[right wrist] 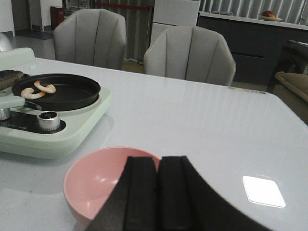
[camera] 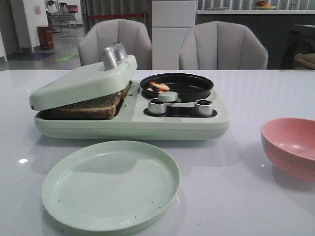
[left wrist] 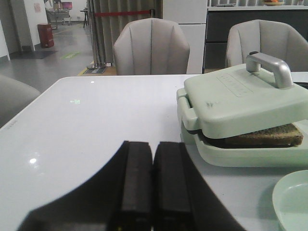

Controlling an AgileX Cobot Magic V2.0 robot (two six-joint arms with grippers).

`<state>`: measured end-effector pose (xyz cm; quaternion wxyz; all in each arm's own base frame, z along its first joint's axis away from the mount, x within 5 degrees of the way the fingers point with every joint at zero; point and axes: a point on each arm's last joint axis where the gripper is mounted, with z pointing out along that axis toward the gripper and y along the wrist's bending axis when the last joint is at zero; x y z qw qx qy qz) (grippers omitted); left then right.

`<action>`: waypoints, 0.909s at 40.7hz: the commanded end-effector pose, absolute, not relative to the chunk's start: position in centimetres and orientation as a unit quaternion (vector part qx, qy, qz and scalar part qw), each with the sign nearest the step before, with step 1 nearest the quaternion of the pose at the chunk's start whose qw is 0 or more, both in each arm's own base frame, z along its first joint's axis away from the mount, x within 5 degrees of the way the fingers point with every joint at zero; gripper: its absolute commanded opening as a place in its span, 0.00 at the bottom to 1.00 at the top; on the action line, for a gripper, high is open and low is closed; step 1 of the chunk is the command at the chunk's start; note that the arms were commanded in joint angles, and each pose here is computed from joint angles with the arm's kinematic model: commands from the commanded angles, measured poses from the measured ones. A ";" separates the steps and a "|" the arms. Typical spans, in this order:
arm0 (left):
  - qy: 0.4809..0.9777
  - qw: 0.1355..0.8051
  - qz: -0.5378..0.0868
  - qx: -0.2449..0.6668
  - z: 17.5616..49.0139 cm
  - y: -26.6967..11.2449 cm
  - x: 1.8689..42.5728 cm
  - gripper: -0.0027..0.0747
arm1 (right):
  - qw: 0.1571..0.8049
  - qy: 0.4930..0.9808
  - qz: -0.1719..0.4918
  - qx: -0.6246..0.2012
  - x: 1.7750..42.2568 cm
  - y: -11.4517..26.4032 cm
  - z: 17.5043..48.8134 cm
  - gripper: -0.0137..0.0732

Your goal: Make breakfast with bread and shrimp

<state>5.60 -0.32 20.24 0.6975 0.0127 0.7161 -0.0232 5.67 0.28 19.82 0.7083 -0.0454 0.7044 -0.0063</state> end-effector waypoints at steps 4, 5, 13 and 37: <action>0.689 0.724 -0.027 0.009 20.1 -0.3 5.6 0.16 | 0.753 0.657 -0.001 -0.037 5.4 0.3 21.3 0.20; 0.689 0.724 -0.027 0.009 20.1 -0.3 5.6 0.16 | 0.754 0.656 0.000 -0.035 5.3 0.3 21.4 0.20; 0.689 0.724 -0.027 0.009 20.1 -0.3 5.6 0.16 | 0.753 0.657 -0.033 -0.025 5.4 0.0 21.4 0.20; 0.689 0.724 -0.027 0.009 20.1 -0.3 5.6 0.16 | 0.764 0.645 0.016 0.017 5.3 0.0 21.6 0.20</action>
